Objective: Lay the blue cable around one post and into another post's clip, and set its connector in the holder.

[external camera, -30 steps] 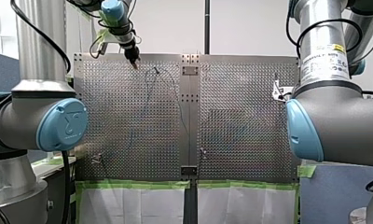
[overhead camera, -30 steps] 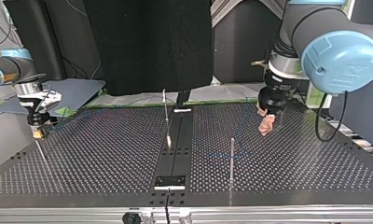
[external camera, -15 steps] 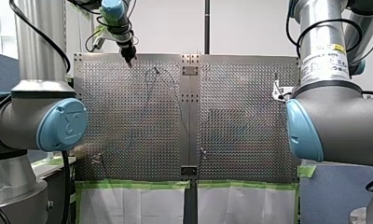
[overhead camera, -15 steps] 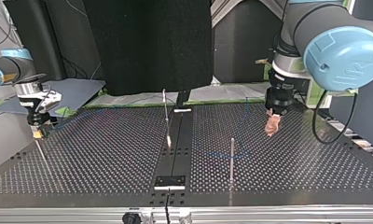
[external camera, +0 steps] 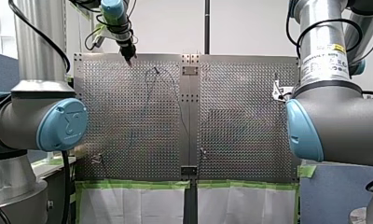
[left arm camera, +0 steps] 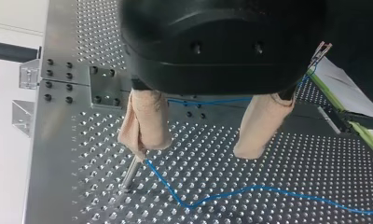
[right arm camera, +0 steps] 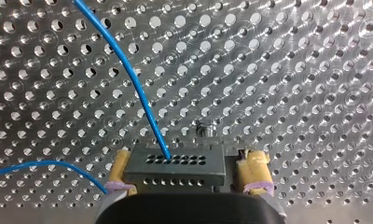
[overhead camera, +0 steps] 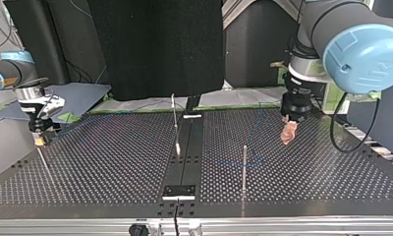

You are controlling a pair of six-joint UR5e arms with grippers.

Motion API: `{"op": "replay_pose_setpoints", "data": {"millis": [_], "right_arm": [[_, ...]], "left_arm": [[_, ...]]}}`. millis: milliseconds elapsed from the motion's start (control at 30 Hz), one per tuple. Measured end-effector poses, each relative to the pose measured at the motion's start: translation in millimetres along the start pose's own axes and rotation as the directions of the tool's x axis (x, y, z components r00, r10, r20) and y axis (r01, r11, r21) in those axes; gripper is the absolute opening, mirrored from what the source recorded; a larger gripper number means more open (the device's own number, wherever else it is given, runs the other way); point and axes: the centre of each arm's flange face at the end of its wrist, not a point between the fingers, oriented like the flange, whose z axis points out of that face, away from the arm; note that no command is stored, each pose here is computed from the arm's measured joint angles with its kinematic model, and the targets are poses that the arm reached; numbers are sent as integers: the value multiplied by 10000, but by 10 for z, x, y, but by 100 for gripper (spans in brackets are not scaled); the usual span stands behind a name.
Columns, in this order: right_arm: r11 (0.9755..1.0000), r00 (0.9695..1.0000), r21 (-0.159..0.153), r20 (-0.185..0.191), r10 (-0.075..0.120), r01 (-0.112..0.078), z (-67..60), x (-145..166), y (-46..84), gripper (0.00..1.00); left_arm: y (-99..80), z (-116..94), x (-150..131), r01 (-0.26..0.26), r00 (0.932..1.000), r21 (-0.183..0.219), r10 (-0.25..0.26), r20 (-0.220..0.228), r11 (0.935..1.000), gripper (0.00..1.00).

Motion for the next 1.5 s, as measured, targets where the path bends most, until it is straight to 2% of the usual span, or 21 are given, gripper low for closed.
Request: {"op": "replay_pose_setpoints", "data": {"millis": [133,233,400,567,700,1500], "right_arm": [[10000,10000,0,-1,0,0,0,0,0,100],[10000,10000,0,0,0,0,0,0,0,100],[10000,10000,0,-1,0,0,0,0,0,100],[10000,10000,0,-1,0,0,0,0,0,100],[10000,10000,0,-1,0,0,0,1,0,100],[10000,10000,0,-1,0,0,0,1,0,100]], "left_arm": [[24,-20,-47,244,9992,-60,-242,320,9997,100],[48,-48,-101,550,9960,-50,-545,706,9985,100],[58,-46,-175,1056,9860,175,-1070,1277,9943,100],[63,-9,-229,1298,9761,252,-1322,1727,9912,100],[66,-3,-238,1339,9741,259,-1363,1803,9907,100],[48,-1,-244,1363,9726,503,-1433,1832,9894,100]]}}
